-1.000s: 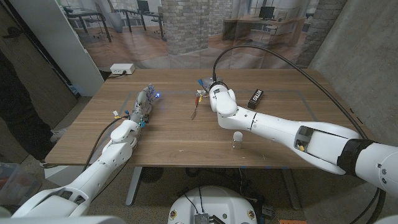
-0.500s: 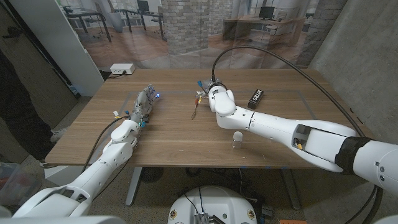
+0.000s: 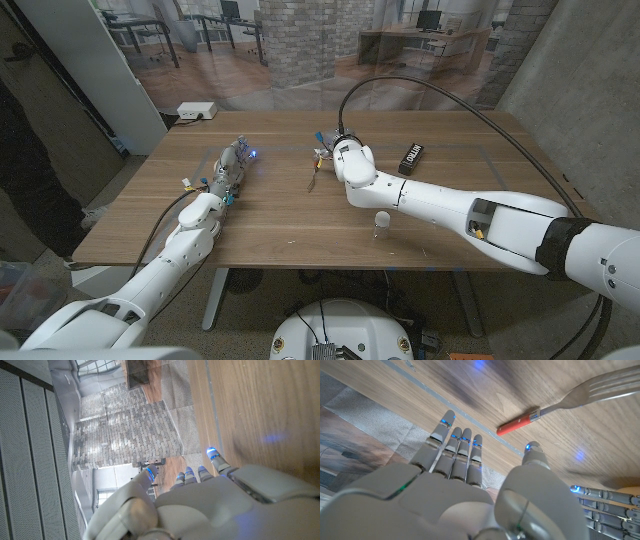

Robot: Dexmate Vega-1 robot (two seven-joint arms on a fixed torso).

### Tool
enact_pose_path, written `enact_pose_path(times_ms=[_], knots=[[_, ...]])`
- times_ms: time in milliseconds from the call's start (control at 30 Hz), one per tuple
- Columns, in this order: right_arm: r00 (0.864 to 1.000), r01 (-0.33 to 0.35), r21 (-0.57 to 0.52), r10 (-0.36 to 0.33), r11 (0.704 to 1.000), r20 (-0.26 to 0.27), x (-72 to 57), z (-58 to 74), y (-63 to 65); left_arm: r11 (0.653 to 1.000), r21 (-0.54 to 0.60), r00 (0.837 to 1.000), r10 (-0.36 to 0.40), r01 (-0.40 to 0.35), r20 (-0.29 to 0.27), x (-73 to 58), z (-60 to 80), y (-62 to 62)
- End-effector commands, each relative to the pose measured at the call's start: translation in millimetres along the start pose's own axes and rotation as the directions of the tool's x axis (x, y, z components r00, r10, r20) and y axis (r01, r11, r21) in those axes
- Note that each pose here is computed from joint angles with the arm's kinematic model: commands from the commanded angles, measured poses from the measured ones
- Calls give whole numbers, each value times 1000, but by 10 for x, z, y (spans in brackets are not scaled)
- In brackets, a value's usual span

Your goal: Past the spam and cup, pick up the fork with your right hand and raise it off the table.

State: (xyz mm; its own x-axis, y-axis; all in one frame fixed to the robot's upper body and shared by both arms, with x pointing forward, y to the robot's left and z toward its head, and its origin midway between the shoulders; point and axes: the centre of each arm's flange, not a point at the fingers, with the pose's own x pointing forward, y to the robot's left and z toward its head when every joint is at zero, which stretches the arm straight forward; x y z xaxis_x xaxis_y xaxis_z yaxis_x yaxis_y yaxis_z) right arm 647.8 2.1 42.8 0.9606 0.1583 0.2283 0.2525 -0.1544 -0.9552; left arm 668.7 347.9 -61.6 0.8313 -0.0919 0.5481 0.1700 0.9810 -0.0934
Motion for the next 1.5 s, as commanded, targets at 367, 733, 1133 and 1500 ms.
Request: enact_pose_path(times_ms=[367,733,1133,1500], knots=[[1000,-19,5,19,1000,-2,42,86,92,1000,-3,1000,0,0,-11,1,-29,30],[1000,-18,9,18,1000,0,75,128,135,1000,-3,1000,1,-1,-16,-3,-39,45],[1000,-14,9,14,1000,9,77,171,160,1000,2,1000,-2,2,-16,25,-22,46],[1000,-19,-6,19,1000,18,92,229,193,1000,-3,1000,-3,3,-17,41,-33,39]])
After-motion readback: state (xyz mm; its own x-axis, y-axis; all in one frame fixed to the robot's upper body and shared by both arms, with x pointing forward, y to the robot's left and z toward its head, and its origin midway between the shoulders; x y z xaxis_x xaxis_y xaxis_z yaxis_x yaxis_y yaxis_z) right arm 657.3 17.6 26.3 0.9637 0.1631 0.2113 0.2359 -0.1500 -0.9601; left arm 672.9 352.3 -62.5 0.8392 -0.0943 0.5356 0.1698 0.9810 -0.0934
